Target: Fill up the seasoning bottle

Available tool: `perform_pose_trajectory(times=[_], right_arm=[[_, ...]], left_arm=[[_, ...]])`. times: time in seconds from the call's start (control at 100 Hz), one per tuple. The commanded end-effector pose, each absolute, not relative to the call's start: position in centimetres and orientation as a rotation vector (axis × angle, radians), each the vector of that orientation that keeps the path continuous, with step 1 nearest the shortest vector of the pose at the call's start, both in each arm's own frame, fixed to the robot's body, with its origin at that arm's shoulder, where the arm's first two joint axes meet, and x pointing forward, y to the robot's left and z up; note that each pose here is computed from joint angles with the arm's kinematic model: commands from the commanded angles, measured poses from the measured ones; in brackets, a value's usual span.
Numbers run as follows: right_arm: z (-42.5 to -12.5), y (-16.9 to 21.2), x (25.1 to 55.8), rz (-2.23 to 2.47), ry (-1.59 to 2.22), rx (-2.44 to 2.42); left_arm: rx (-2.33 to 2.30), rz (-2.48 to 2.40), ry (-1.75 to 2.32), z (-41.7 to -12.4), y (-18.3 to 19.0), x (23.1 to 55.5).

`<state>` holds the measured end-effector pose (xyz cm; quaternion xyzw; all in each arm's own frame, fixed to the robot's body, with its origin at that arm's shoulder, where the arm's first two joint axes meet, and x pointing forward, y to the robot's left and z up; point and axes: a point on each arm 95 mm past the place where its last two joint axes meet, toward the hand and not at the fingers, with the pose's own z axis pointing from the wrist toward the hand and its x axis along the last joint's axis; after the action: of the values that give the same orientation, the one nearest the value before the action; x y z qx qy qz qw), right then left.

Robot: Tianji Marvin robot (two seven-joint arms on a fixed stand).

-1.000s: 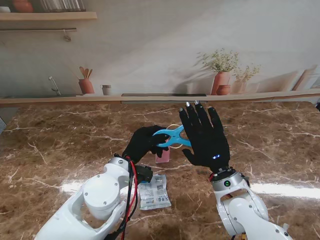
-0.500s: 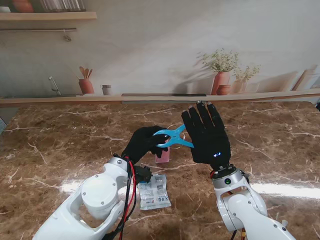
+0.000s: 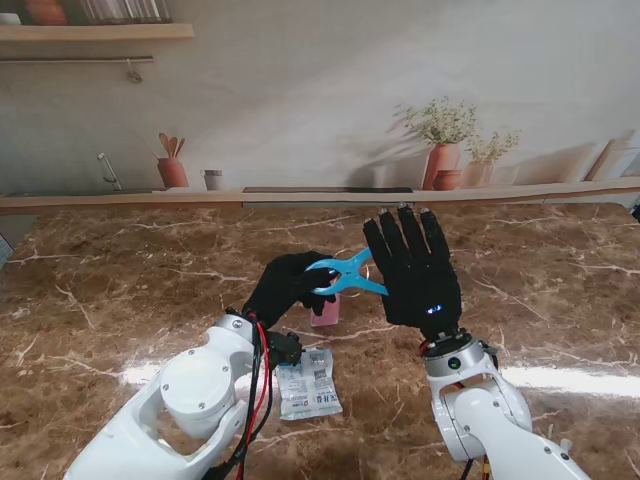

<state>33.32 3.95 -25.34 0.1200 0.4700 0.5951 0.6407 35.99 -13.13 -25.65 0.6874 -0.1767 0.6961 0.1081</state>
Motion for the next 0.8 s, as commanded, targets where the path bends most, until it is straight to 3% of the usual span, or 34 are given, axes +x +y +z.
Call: perform_pose_trajectory(times=[0.0,0.79], right_arm=[[-25.71,3.55,33.48,1.332,1.083,0.284],[-25.9,4.08,34.08,1.332,0.982,0.303]], left_arm=[[2.014,2.028,-0.51,-25.68,-13.15,35.74],[1.974,2.01,-0.51,-26.32,-13.06,35.49]])
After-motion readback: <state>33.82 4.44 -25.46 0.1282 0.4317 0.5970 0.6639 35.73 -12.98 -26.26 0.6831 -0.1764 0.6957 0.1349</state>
